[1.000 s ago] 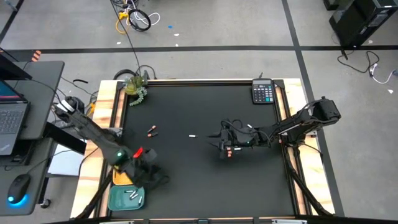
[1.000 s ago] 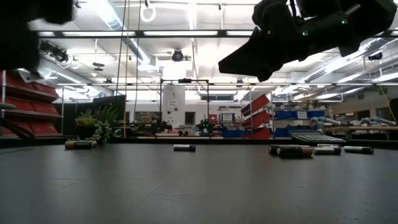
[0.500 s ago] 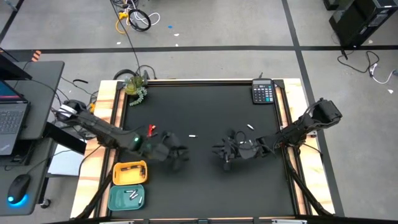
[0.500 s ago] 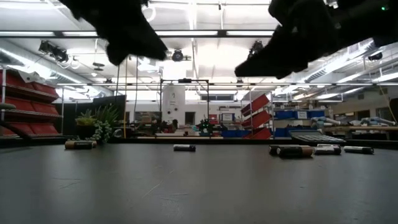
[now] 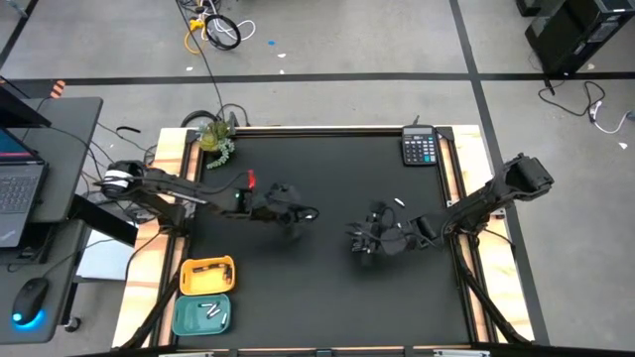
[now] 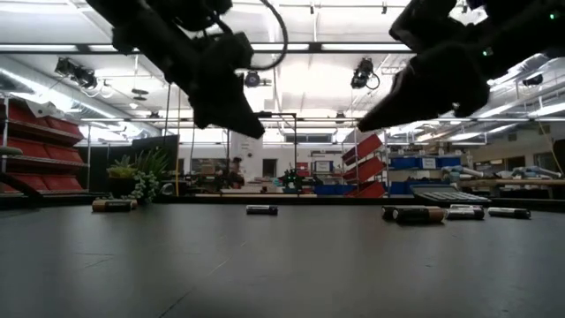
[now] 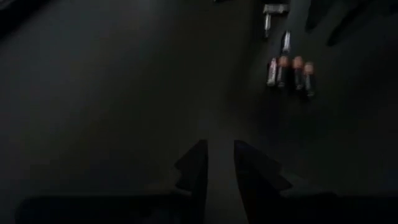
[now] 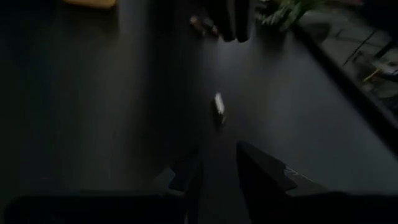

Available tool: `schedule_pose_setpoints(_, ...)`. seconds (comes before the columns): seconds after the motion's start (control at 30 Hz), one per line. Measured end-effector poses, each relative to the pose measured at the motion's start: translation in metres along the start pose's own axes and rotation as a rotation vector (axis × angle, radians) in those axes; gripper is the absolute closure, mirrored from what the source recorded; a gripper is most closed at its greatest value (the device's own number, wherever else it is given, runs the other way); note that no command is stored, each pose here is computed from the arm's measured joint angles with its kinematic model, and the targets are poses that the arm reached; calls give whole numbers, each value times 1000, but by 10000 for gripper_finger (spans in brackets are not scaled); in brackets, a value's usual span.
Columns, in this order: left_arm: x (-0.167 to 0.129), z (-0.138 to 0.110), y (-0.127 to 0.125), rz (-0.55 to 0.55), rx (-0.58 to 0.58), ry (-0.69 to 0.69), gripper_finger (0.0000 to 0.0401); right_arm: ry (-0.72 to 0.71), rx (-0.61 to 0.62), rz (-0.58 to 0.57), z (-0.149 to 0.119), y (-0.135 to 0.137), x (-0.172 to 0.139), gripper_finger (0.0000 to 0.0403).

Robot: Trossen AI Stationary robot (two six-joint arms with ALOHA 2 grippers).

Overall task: Sort batteries
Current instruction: Put the black battery into the yellow bin

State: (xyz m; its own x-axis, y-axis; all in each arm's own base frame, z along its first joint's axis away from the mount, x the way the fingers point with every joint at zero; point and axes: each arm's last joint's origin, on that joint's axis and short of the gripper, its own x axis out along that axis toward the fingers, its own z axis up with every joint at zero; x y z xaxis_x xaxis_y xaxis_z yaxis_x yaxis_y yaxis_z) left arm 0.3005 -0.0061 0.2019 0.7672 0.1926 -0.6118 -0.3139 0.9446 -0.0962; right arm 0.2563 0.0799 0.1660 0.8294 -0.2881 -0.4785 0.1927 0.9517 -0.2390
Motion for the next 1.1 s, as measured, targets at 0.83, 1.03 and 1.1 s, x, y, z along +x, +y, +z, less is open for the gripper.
schedule_pose_setpoints(0.83, 6, -1, -4, 15, 66, -26, 315, 275, -144, 283, -37, 23, 2, 240)
schedule_pose_setpoints(1.03, 6, -1, -5, 12, 90, -28, 315, 306, -139, 263, -39, 18, 6, 247)
schedule_pose_setpoints(1.1, 6, -1, -6, 9, 91, -32, 315, 319, -139, 264, -41, 18, 7, 250)
